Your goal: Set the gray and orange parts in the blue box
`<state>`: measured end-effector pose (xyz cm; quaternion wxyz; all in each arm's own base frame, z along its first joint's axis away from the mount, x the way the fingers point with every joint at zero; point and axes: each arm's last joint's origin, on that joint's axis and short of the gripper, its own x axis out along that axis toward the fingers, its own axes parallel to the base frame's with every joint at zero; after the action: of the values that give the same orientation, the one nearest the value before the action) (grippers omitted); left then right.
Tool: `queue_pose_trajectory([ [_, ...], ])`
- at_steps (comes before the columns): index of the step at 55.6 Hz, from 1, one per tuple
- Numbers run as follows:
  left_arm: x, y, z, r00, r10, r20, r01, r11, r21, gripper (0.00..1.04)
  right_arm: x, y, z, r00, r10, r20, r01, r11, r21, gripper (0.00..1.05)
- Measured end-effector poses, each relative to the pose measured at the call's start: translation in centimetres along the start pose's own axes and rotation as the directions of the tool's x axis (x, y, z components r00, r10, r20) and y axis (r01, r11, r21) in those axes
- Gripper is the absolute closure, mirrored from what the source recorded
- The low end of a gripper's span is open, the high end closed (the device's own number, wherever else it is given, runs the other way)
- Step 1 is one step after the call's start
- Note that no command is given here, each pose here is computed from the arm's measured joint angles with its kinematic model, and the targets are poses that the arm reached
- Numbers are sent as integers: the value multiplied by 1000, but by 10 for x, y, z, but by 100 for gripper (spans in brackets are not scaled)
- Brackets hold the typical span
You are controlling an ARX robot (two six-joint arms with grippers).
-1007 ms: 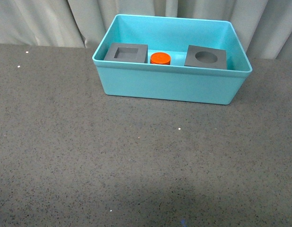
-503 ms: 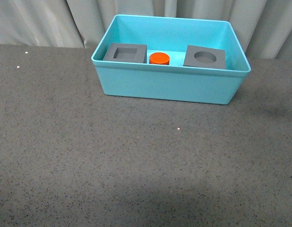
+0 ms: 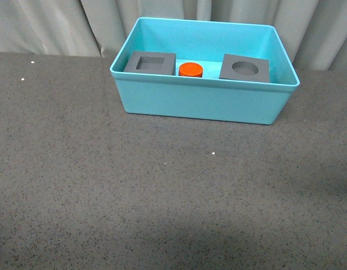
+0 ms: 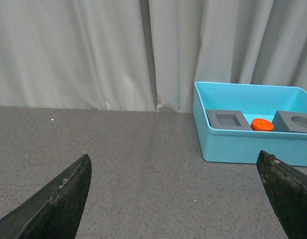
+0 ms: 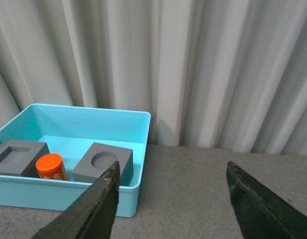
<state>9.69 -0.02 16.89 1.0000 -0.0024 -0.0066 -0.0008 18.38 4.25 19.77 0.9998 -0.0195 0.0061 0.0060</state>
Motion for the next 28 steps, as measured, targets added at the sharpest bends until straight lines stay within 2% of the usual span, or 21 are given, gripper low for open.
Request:
queue_pose_trajectory([
  [4,0,0,0,1000,0,0,0,1000,0,7,-10,-9,-6,1000,-7,2,7,1000,17,61],
  [9,0,0,0,1000,-1,0,1,1000,0,7,-17,-15,-10,1000,-9,1,9,1000,23,75],
  [16,0,0,0,1000,0,0,0,1000,0,7,-29,-23,-17,1000,-7,1,7,1000,26,103],
  [28,0,0,0,1000,0,0,0,1000,0,7,-45,-36,-25,1000,14,2,-14,1000,28,104],
])
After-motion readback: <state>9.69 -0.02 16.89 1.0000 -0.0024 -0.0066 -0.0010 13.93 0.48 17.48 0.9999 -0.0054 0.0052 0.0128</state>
